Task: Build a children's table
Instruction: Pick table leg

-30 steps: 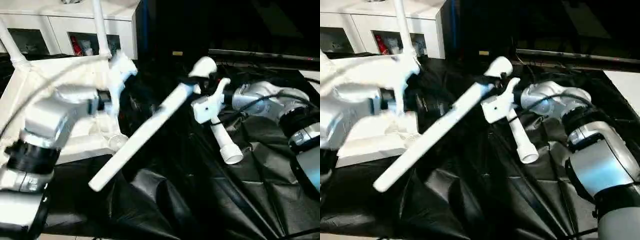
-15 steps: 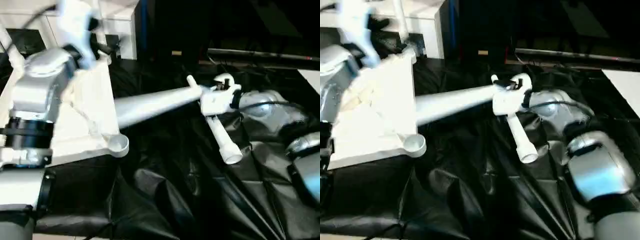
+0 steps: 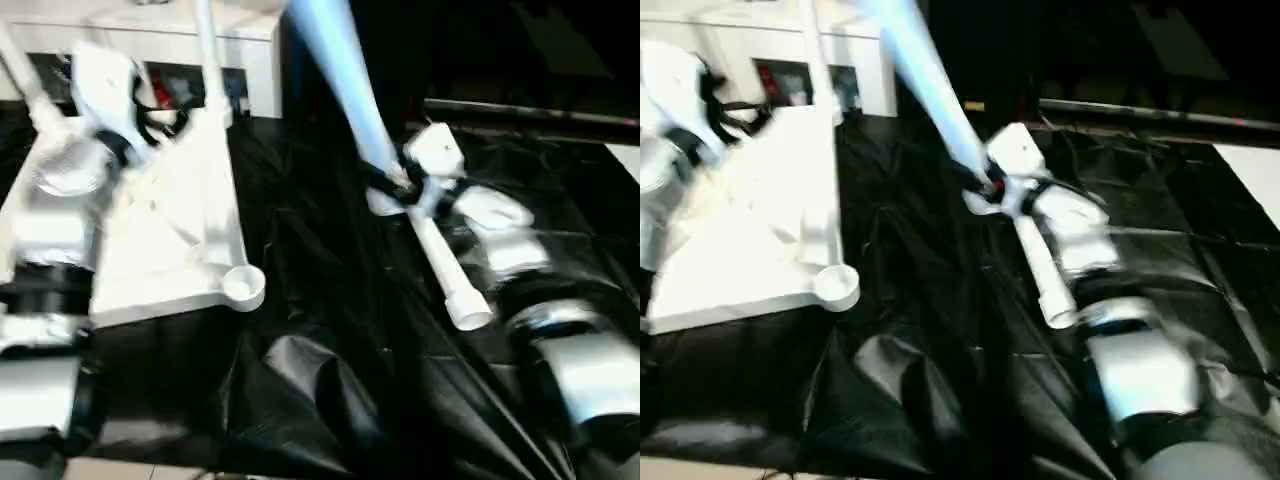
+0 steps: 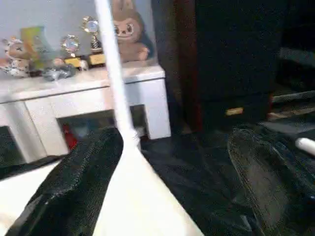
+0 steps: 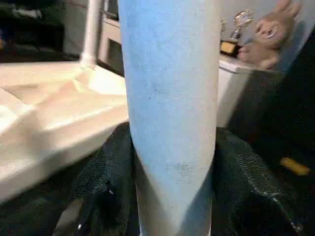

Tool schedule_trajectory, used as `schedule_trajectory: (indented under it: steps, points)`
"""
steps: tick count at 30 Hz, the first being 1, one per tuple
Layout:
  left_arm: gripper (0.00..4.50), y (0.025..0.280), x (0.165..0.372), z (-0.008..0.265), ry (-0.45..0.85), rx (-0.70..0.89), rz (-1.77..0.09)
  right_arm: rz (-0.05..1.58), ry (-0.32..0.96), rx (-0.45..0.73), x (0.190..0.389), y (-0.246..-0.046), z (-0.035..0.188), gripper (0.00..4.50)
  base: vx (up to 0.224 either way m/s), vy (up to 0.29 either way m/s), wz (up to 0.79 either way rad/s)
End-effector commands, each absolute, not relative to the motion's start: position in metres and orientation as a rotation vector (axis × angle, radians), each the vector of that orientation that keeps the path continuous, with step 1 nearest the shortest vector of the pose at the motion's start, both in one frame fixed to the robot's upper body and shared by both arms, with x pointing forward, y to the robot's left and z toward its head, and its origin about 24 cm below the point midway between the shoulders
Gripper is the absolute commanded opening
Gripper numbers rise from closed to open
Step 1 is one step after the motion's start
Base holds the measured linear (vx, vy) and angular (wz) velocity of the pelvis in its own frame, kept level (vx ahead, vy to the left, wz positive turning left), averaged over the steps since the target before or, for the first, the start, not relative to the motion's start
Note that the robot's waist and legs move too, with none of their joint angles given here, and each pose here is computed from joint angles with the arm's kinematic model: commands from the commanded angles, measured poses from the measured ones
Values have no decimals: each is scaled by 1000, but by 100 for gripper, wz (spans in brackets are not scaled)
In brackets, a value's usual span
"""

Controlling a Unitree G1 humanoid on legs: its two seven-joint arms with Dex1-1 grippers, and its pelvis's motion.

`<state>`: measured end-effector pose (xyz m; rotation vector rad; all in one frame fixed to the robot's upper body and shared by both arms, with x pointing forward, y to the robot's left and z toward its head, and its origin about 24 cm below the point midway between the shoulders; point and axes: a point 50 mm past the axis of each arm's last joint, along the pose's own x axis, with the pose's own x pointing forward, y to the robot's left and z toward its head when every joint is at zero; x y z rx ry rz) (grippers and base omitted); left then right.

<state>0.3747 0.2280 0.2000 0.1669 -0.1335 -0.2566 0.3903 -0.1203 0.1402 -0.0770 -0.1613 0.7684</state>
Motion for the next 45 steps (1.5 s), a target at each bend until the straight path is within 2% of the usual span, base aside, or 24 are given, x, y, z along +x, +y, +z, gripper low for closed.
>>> schedule_trajectory:
  steps: [1,2,3,5,8,11,13,14,19,25,39,45]
  points:
    - [403,199,369,198,-125,121,-430,792,-172,62,390,-121,150,186,0,0,0]
    - [403,181,363,195,-115,85,-553,831,-142,121,389,-118,150,186,0,0,0]
    - [403,175,360,194,-111,71,-596,846,-129,141,388,-117,149,186,0,0,0]
    - [403,141,349,189,-86,-58,-747,983,12,210,376,-114,138,186,0,0,0]
    - [403,119,343,183,-43,-189,-825,1080,90,267,362,-113,132,186,0,0,0]
    - [403,105,337,181,-18,-274,-877,1130,114,298,352,-113,133,186,0,0,0]
    - [403,104,337,181,-15,-280,-880,1132,116,301,351,-113,133,186,0,0,0]
    - [431,104,337,182,-3,-302,-879,1148,125,328,348,-113,135,186,0,0,0]
    - [449,102,334,185,25,-395,-914,1165,159,358,338,-113,135,186,0,0,0]
    - [450,95,329,177,97,-399,-925,1211,194,393,324,-110,138,186,0,0,0]
    - [450,90,327,183,91,-472,-938,1248,229,400,313,-108,140,186,0,0,0]
    - [377,90,325,183,103,-506,-951,1272,238,398,310,-107,141,186,0,0,0]
